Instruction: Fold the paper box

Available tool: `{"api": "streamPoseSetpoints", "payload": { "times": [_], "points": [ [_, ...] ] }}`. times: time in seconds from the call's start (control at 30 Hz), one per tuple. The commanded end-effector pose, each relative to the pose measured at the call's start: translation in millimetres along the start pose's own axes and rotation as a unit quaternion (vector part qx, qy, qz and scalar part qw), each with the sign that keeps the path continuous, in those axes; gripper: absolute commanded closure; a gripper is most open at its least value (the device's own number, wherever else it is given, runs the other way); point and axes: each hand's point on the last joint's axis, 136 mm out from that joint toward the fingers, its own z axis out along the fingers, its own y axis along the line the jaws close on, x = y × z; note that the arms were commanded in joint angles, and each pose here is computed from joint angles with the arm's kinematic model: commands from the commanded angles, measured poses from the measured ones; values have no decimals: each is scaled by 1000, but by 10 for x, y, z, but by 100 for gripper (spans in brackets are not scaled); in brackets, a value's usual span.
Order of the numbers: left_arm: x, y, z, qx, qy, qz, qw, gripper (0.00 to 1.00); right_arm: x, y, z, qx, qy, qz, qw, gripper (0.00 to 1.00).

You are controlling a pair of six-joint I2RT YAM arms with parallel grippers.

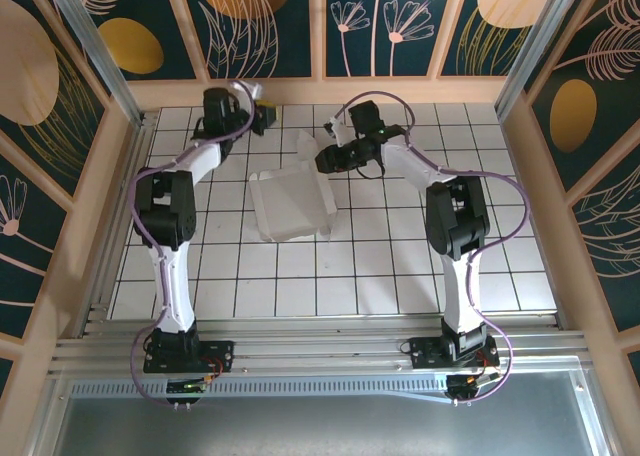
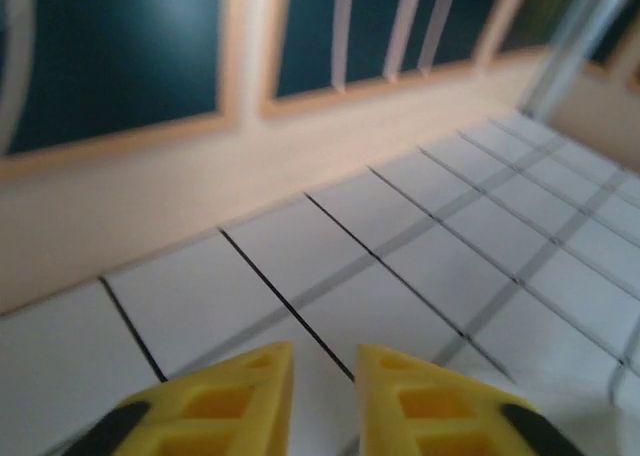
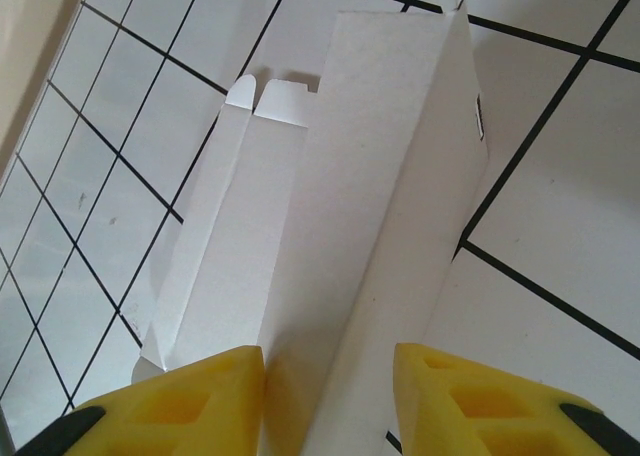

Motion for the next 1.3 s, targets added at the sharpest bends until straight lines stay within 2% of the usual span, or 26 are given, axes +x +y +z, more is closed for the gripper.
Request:
{"api": "streamPoseSetpoints", "payload": {
  "times": [0.0,0.17,0.37,0.53,0.6,0.7,0.87,1.13,1.27],
  "points": [
    [403,242,205,-44,82,-142,985,83,283,-97,129,43,53,0,998,61],
    [431,327,402,-36,73,-170,982,80,257,-49,155,46,55,-9,997,61],
    [560,334,707,-22,69,-167,983,77,238,-33,166,46,57,-10,997,61],
    [721,109,918,10,86,-152,985,78,248,-32,164,46,58,-11,997,61],
    [796,-58,954,43,97,-146,984,78,269,-37,174,46,61,-10,997,61],
    [910,-242,948,81,122,-146,979,80,284,-43,183,46,62,-10,997,62],
    [972,-303,860,86,147,-127,977,89,288,-35,193,48,62,-12,997,62],
    [794,-371,691,86,146,-101,980,89,350,-67,223,59,69,-12,996,62],
    [831,-381,581,93,158,-112,977,89,379,-80,233,65,72,-12,995,62]
  ]
}}
